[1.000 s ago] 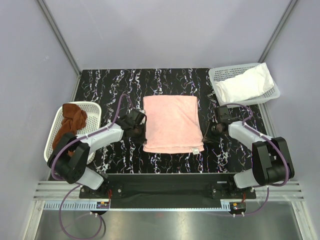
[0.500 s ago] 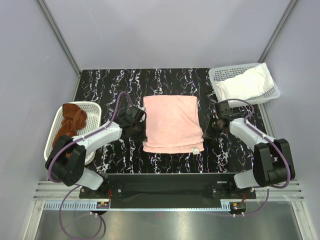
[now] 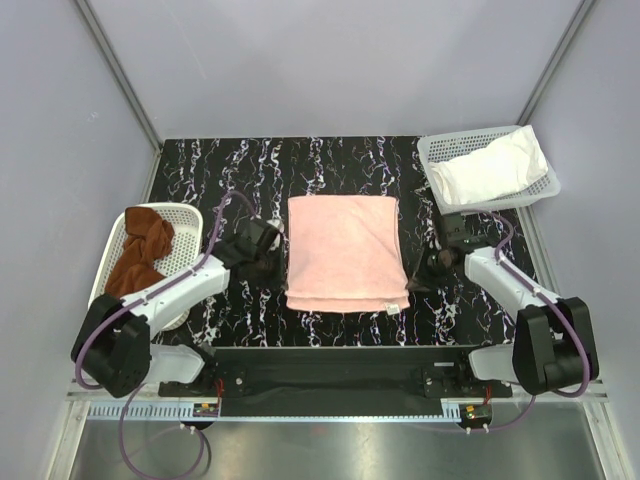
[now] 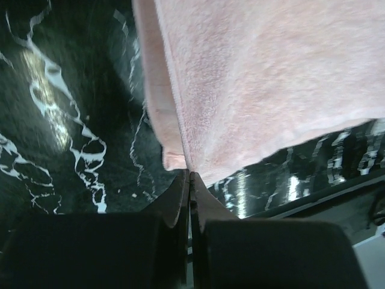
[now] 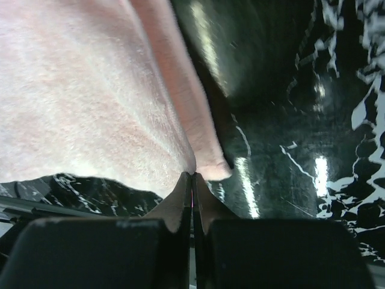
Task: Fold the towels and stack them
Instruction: Fold the towel
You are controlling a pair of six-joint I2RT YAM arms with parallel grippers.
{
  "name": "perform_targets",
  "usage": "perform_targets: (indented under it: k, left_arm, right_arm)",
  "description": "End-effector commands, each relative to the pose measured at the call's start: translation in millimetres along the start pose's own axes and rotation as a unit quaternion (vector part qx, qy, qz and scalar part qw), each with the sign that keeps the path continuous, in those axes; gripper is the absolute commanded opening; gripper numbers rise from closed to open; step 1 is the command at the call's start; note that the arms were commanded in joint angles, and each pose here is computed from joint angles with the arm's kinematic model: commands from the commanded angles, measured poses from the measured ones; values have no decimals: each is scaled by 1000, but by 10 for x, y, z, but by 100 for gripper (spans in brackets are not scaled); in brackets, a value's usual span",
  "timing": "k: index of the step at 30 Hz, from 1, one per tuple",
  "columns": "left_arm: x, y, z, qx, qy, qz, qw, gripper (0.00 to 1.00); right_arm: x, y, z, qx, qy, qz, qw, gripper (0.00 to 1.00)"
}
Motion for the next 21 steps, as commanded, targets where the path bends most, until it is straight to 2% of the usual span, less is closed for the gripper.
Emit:
perform_targets:
  k: [1, 5, 8, 11, 13, 16, 17, 19, 21]
  left_arm:
    - [154, 130, 126, -12, -9, 25, 1000, 0]
    - [165, 106, 149, -6, -20, 22, 1000, 0]
    - [117, 17, 16, 0, -4, 17, 1000, 0]
    - [-63, -160, -228, 7, 17, 6, 1000, 0]
    - [-226, -195, -313, 6, 24, 6, 1000, 0]
    - [-349, -104, -348, -6, 56, 12, 998, 0]
    - [-270, 20, -229, -12, 51, 29, 998, 0]
    - [-182, 134, -146, -27, 60, 37, 997, 0]
    - [-23, 309, 69, -40, 36, 59, 997, 0]
  right_arm:
    - [189, 219, -45, 35, -5, 32, 999, 0]
    - [203, 191, -31, 32, -16, 16, 999, 0]
    - [116, 70, 37, 17, -25, 7, 1000, 0]
    - [-155, -213, 178, -1, -25, -16, 1000, 0]
    - [-339, -237, 202, -2, -14, -22, 1000, 0]
    - [-477, -36, 163, 23, -3, -11, 1000, 0]
    - [-388, 131, 99, 35, -1, 12, 999, 0]
    - [-331, 243, 101, 56, -19, 5, 998, 0]
    - [-206, 445, 21, 77, -17, 22, 997, 0]
Point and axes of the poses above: each gripper's point midway between its finger pads, its own x axis out along the fingers, its own z axis along the line the jaws close on, y = z × x, the point moved 5 cm from there along -x, back along the fingers, and after that the axes turned 15 degrees about -x, right-handed, at the moved point
